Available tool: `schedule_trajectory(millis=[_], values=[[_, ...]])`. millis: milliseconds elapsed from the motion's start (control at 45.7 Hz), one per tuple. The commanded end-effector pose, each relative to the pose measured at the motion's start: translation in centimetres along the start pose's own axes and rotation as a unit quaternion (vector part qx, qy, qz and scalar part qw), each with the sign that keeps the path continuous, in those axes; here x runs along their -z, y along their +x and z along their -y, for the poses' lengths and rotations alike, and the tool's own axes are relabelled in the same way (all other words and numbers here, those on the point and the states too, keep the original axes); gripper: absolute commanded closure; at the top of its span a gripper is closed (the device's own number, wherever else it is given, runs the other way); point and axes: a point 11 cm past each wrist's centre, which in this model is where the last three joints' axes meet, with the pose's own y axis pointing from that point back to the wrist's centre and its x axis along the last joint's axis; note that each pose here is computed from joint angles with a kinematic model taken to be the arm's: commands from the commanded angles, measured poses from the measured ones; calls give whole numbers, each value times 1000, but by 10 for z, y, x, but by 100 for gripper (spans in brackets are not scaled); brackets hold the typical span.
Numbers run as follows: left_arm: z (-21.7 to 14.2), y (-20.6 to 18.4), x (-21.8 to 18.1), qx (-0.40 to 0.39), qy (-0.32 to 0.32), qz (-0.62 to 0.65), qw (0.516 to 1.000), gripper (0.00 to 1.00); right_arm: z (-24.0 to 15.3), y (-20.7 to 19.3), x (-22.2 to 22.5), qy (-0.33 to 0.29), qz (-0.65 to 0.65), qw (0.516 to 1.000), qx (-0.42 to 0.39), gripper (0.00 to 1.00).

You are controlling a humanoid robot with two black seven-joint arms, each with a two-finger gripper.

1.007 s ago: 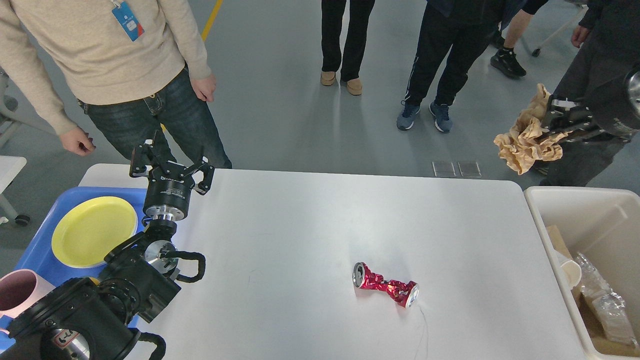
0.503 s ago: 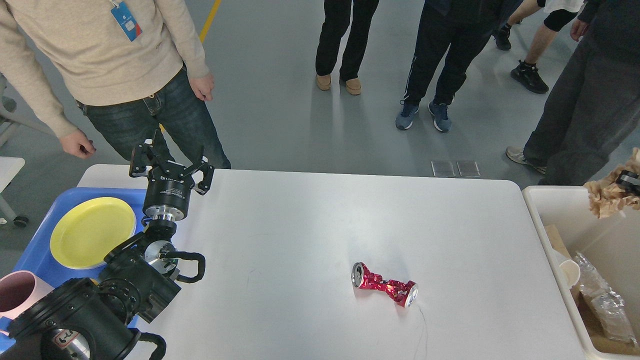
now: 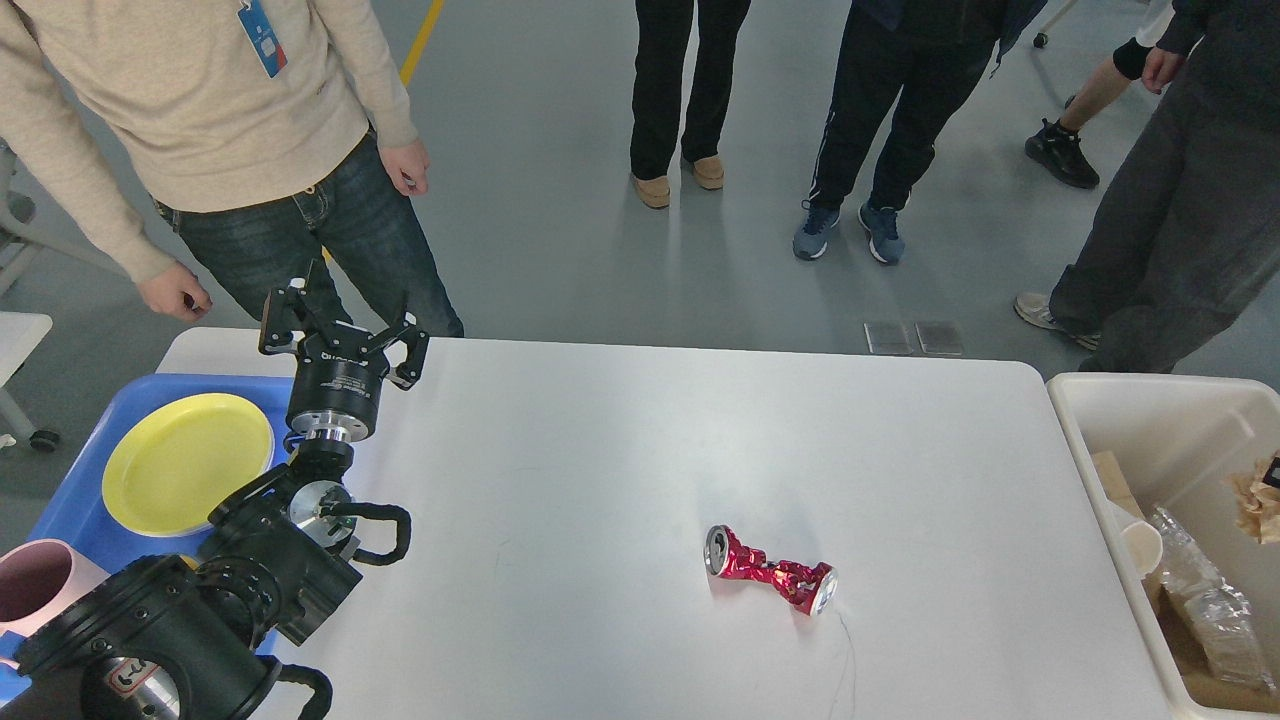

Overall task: Tidy desktop
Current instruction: 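Lift the crumpled paper and drop it into the white bin, then swing the right gripper over the red crushed can and lower onto it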

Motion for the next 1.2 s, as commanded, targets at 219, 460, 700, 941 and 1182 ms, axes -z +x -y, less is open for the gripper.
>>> schedule_trajectory(millis=[219,460,700,941,1182], values=[[0,0,1,0,0,-1,1000,4,1,-9,1,1,-3,1000,11,0],[0,0,0,0,0,0,1000,4,-2,12,58,52,-1,999,2,0],[0,0,1,0,1,0,1000,4,-54,60,169,159,-93,983,20,0],[0,0,0,0,0,0,1000,4,-133,80,278,254,-275,927,-3,0],[0,0,0,0,0,0,1000,4,-200,67,327,310,-404,861,-9,0]])
